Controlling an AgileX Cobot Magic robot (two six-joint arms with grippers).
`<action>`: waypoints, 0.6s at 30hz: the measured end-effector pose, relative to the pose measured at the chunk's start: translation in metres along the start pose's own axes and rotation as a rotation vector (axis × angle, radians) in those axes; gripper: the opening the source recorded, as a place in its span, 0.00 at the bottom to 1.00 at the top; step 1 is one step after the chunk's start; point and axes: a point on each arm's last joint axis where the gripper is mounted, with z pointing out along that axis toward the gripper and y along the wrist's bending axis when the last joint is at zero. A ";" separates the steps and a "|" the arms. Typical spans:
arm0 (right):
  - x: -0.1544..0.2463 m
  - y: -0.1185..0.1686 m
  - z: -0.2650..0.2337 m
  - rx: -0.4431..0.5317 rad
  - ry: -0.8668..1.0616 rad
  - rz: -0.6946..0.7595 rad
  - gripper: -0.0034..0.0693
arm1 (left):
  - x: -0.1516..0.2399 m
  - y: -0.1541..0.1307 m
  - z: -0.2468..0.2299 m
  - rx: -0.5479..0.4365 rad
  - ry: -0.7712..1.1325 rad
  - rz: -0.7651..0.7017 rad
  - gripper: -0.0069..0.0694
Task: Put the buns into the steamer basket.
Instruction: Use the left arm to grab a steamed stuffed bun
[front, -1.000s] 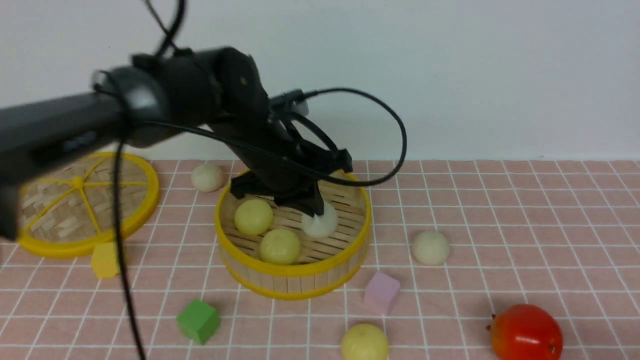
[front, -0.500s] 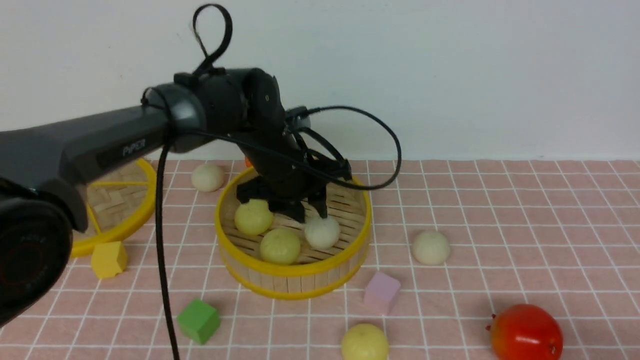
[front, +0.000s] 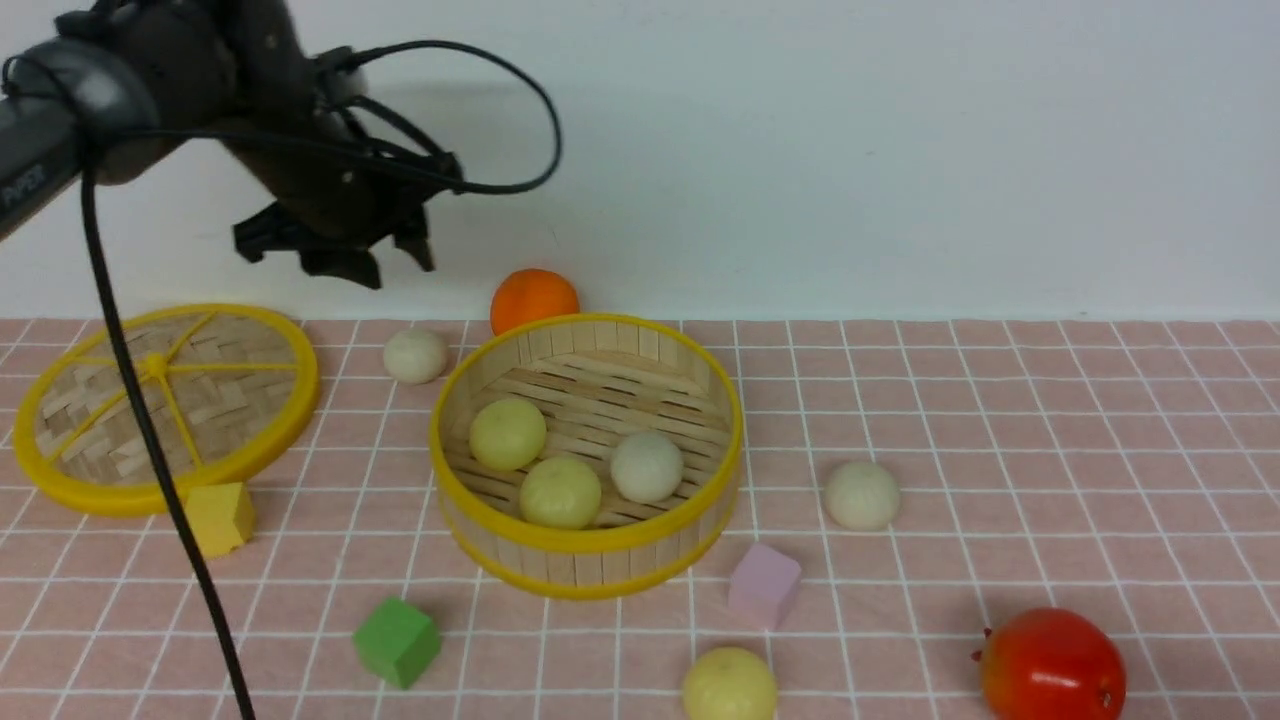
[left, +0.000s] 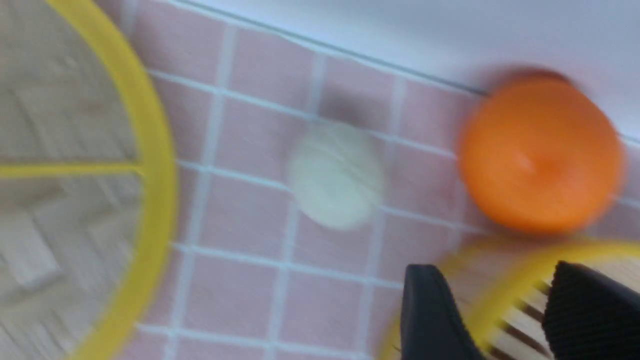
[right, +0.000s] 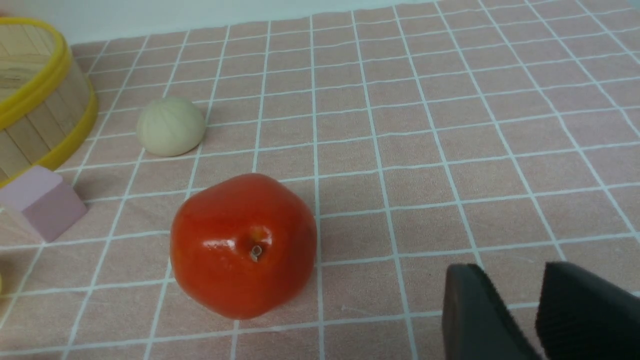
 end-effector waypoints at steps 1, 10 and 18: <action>0.000 0.000 0.000 0.000 0.000 0.000 0.38 | 0.000 0.001 0.001 -0.001 0.000 0.001 0.55; 0.000 0.000 0.000 0.000 0.000 0.000 0.38 | 0.003 0.017 0.049 -0.013 -0.016 0.084 0.53; 0.000 0.000 0.000 0.000 0.000 0.000 0.38 | 0.006 0.022 0.069 -0.014 -0.032 0.093 0.52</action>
